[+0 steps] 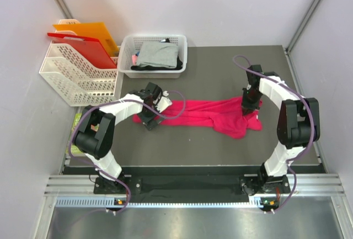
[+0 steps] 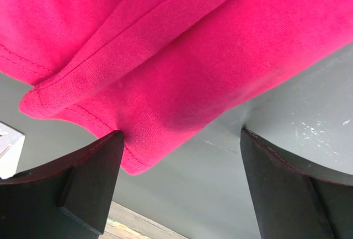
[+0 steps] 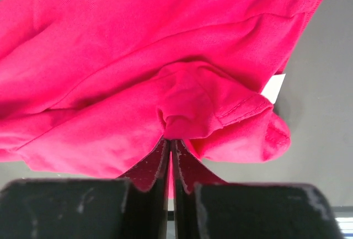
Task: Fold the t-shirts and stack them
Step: Fold the other side of the tshirt into a rectangle
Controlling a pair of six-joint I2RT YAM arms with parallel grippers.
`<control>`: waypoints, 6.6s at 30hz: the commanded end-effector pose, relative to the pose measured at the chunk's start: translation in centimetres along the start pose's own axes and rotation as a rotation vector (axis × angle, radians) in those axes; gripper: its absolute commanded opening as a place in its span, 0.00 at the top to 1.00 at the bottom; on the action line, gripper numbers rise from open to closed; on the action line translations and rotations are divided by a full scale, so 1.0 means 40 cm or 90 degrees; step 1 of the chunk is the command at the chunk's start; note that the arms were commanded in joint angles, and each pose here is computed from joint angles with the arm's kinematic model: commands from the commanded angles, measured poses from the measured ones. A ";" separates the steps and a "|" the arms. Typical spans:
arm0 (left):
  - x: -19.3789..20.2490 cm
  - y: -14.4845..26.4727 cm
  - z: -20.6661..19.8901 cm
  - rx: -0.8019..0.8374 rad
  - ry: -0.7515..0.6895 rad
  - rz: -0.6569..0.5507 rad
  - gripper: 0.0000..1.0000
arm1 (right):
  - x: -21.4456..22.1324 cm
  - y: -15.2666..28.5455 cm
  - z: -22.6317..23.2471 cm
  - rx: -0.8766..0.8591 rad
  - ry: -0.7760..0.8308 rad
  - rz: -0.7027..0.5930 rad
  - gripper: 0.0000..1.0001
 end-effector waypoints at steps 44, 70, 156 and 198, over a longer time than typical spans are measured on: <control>0.022 0.040 0.045 -0.040 0.004 -0.009 0.09 | -0.214 -0.019 -0.099 -0.012 -0.120 -0.073 0.56; 0.030 0.053 0.087 -0.058 0.055 -0.037 0.09 | -0.018 0.040 0.353 -0.037 0.304 -0.131 0.58; -0.017 -0.055 0.055 0.042 0.122 0.004 0.21 | -0.040 0.039 0.424 -0.154 0.249 -0.077 0.73; -0.005 -0.040 0.058 0.035 0.104 0.022 0.23 | -0.184 -0.084 0.399 -0.093 0.233 -0.085 0.75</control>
Point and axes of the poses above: each gripper's point midway between its finger pads, its own y axis back along the fingers, its own z axis along the line the jaws close on, x = y × z, the point moved 9 cm from there along y, back along the fingers, and after that the axes turned 7 degrees about y, right-handed, at the moved point
